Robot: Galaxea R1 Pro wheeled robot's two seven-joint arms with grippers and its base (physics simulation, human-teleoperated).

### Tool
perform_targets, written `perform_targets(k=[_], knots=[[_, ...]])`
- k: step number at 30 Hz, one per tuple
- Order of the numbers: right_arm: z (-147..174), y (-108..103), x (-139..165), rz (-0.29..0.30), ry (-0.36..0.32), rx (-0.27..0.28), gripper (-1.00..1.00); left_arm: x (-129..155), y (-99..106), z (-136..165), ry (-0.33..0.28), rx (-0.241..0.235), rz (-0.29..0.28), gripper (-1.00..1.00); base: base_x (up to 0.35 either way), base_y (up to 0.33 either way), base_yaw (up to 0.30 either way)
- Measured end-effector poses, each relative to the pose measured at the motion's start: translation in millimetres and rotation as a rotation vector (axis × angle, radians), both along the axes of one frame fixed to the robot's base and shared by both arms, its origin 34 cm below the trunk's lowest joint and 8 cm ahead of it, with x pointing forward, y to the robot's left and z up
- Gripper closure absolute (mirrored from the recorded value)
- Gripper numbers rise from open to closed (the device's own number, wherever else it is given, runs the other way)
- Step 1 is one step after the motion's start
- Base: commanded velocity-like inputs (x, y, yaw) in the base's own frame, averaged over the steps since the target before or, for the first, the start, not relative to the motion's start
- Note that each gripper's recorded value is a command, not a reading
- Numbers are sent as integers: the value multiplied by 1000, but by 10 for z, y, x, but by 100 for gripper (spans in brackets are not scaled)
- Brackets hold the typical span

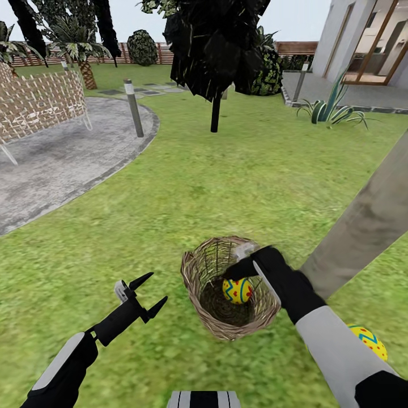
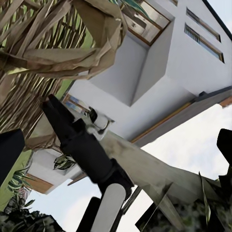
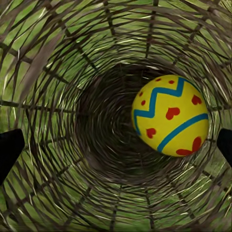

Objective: Take the three Easter eggs out of the wicker basket on the lawn in the garden, then place them on the lawn next to a single tree (choose any tree) so that all three eggs are next to the same tree and none are left in the basket.

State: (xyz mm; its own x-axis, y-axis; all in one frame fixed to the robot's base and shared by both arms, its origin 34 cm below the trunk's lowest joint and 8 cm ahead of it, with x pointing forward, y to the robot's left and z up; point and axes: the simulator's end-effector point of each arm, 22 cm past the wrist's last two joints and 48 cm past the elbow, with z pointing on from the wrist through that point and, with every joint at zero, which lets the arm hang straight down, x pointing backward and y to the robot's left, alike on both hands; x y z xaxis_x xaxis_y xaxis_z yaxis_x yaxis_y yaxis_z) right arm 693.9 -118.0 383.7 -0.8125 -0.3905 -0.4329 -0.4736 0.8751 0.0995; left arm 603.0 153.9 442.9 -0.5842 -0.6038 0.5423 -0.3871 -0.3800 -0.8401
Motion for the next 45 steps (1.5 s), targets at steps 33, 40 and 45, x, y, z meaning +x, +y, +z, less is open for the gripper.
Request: perform_targets(k=[33,40,45], knots=[[-575,-278,-277,285,86,-361,-100,-9,-73,-26,4,-4,-8,-100,44,0,0],[-660,-313,-183,295,81,-381,-100,-38,-125,-191,37,-9,-11,-100,0,0,0],[-735,-253,-127,321,56,-371,-100,-59,-126,-314,61,-9,-10,-100,0,0,0]])
